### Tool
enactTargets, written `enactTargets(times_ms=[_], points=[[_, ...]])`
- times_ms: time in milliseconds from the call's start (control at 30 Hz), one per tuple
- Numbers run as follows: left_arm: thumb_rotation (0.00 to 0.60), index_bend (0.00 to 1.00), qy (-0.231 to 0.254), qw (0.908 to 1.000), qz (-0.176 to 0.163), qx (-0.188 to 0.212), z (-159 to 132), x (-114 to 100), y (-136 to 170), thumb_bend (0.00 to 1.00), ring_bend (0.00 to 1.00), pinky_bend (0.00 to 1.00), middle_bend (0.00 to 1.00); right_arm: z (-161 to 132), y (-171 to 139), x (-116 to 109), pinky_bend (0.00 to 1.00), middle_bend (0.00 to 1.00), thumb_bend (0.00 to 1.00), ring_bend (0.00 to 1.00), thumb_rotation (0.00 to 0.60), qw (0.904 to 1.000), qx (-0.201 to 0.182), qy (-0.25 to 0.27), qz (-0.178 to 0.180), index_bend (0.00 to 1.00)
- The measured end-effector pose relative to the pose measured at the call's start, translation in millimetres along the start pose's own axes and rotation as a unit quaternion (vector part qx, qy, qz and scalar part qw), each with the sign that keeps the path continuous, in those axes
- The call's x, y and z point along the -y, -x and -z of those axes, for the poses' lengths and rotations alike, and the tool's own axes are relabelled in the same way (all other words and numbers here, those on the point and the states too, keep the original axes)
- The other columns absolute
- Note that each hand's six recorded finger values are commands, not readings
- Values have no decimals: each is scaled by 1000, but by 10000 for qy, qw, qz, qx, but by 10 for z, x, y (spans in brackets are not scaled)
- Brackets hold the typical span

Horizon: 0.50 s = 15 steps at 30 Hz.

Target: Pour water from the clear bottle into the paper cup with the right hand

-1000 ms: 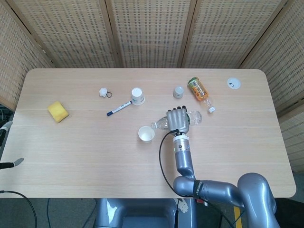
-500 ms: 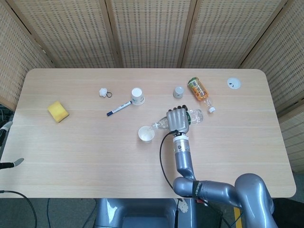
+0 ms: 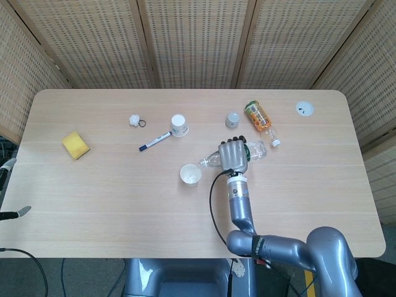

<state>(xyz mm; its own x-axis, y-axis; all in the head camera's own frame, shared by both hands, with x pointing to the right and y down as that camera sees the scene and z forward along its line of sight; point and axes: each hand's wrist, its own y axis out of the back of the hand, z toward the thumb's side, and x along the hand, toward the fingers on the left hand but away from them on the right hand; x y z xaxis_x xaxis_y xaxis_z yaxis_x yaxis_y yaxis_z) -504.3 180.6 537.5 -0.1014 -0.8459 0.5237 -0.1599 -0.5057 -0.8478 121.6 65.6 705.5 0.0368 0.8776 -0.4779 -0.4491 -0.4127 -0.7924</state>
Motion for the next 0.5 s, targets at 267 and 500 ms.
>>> enactTargets(times_ms=[267,500], points=[[600,0,13,10000,-1,-4,1,-2,4,72,0,0,0,19,3,-2,744,592,640,507,600,10000,24,23,21,552],[600,0,5,10000,-9,2,-7,-5,11,71,0,0,0,4,-2,-7,744,592,635,507,600,9993,22,372,-38,552]])
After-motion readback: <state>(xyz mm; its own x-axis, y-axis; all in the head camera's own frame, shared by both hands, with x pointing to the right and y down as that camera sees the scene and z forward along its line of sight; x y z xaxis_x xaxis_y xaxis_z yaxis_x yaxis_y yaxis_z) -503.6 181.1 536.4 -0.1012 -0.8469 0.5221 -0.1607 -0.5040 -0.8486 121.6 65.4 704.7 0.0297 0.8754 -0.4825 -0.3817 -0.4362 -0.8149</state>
